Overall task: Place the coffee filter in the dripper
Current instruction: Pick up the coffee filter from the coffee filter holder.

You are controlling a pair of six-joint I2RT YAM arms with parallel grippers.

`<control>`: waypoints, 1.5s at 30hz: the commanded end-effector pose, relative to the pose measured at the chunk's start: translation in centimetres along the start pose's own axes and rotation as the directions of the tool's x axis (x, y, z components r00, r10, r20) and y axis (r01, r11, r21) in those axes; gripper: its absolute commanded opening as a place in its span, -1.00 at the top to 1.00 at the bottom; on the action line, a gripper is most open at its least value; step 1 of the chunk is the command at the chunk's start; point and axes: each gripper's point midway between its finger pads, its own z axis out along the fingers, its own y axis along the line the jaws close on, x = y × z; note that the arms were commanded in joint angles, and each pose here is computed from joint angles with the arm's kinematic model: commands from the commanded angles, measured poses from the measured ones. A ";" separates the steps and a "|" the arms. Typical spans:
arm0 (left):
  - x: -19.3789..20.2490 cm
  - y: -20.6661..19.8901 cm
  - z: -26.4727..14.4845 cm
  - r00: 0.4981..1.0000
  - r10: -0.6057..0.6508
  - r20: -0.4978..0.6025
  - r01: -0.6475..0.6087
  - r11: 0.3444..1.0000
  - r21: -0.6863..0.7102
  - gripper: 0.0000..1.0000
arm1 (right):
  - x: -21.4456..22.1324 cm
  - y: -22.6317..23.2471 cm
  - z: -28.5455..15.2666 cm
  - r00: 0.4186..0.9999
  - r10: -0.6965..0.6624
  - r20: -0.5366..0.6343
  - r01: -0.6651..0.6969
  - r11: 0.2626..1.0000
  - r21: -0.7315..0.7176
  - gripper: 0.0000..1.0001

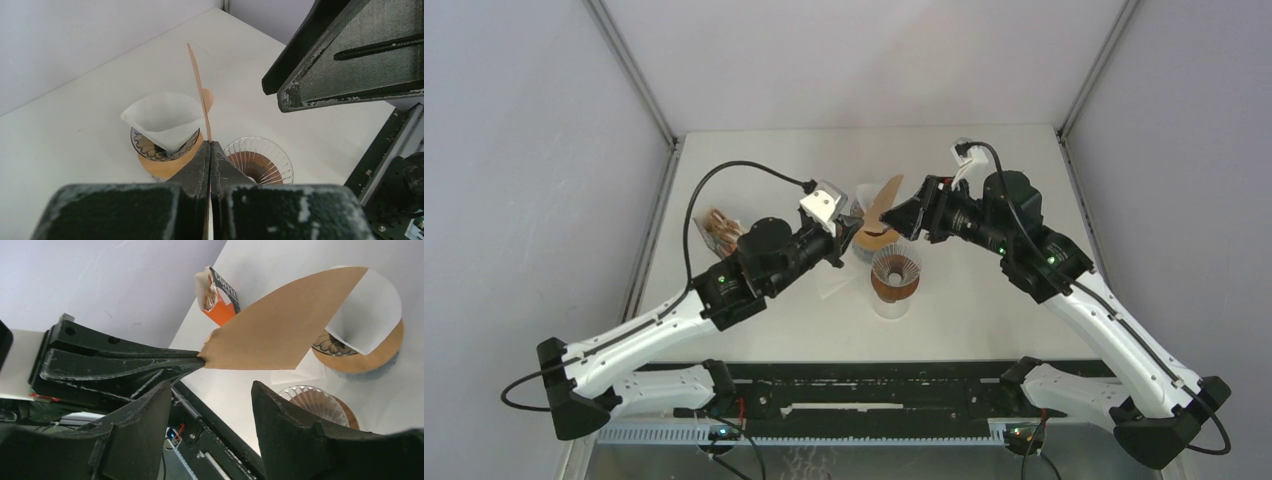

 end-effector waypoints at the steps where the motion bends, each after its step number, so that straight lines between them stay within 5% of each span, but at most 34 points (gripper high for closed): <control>1: -0.5 0.2 0.6 0.999 0.040 0.036 -0.038 0.997 -0.062 0.99 | -2.1 2.3 -0.6 0.997 0.052 0.060 -0.049 0.998 -0.048 -0.34; 13: 0.0 -1.8 1.3 0.993 0.121 0.009 -0.120 0.990 -0.073 0.99 | -2.0 1.2 0.8 0.994 0.086 0.061 -0.086 0.996 -0.001 0.11; 28: -0.2 -2.5 1.4 0.988 0.157 0.006 -0.156 0.985 -0.073 0.99 | -0.1 -0.8 1.6 0.997 0.082 -0.008 -0.082 0.993 0.083 0.31; 45: 0.2 -3.2 1.5 0.985 0.174 0.000 -0.174 0.984 -0.043 0.99 | -0.2 0.6 2.4 0.997 0.072 -0.022 -0.072 0.997 0.009 0.64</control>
